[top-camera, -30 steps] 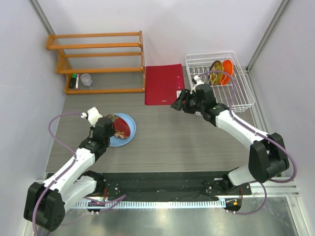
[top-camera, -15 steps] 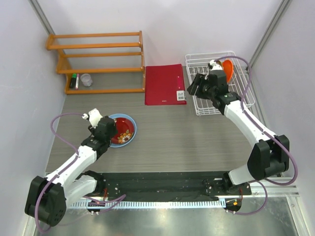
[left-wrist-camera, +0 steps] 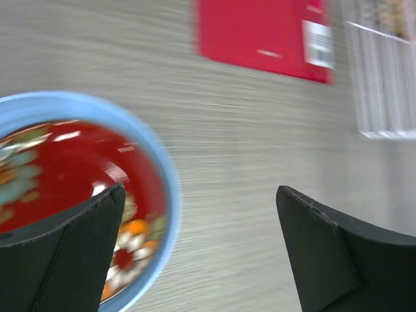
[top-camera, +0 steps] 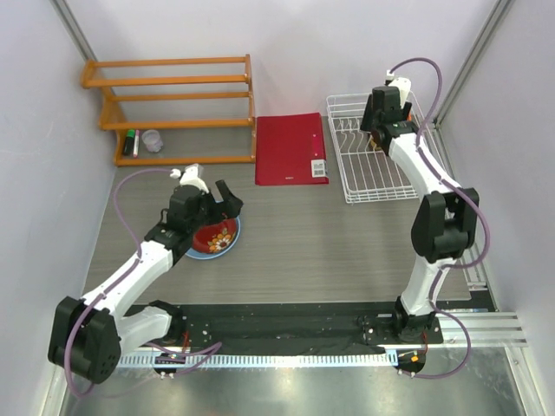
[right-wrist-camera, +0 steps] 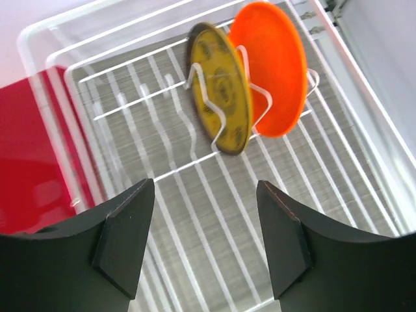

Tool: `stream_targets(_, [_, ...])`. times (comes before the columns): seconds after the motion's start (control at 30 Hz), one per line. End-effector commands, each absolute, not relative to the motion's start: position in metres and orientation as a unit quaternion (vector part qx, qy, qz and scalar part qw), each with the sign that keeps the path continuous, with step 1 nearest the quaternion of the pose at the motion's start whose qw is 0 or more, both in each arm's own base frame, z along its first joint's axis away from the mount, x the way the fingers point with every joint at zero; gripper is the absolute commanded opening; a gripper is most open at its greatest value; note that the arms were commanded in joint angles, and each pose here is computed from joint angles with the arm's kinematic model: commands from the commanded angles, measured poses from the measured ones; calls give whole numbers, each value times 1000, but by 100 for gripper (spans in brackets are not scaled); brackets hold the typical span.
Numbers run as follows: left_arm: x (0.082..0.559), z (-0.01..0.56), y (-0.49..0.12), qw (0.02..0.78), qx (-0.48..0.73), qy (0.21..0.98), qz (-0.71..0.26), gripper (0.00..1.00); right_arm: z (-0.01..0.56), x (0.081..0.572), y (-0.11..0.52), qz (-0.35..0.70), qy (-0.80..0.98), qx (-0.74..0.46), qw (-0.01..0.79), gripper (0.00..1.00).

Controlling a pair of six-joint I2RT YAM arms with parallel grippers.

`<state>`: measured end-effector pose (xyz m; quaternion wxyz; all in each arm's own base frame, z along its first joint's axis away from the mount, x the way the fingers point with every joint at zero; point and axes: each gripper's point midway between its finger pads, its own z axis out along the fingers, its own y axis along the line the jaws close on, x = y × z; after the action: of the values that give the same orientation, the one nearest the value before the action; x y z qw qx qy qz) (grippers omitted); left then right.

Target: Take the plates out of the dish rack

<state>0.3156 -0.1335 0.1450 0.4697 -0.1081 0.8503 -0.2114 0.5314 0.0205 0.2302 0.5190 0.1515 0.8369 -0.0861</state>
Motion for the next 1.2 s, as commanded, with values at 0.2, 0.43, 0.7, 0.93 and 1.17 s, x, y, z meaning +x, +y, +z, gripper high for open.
stream_targets(0.2, [322, 181, -199, 468, 12, 806, -363, 99, 236, 589, -30, -159, 826, 139, 523, 69])
stream_targets(0.43, [328, 169, -205, 455, 11, 810, -370, 99, 204, 611, -44, -167, 839, 128, 502, 65])
stream_targets(0.7, [337, 156, -208, 444, 8, 818, -366, 100, 179, 629, -41, -152, 851, 109, 490, 51])
stream_targets(0.93, [338, 148, -208, 435, 4, 824, -363, 99, 171, 633, -40, -150, 855, 104, 485, 33])
stream_targets(1.17, [338, 146, -207, 436, 2, 826, -358, 99, 177, 632, -39, -150, 855, 95, 487, 1])
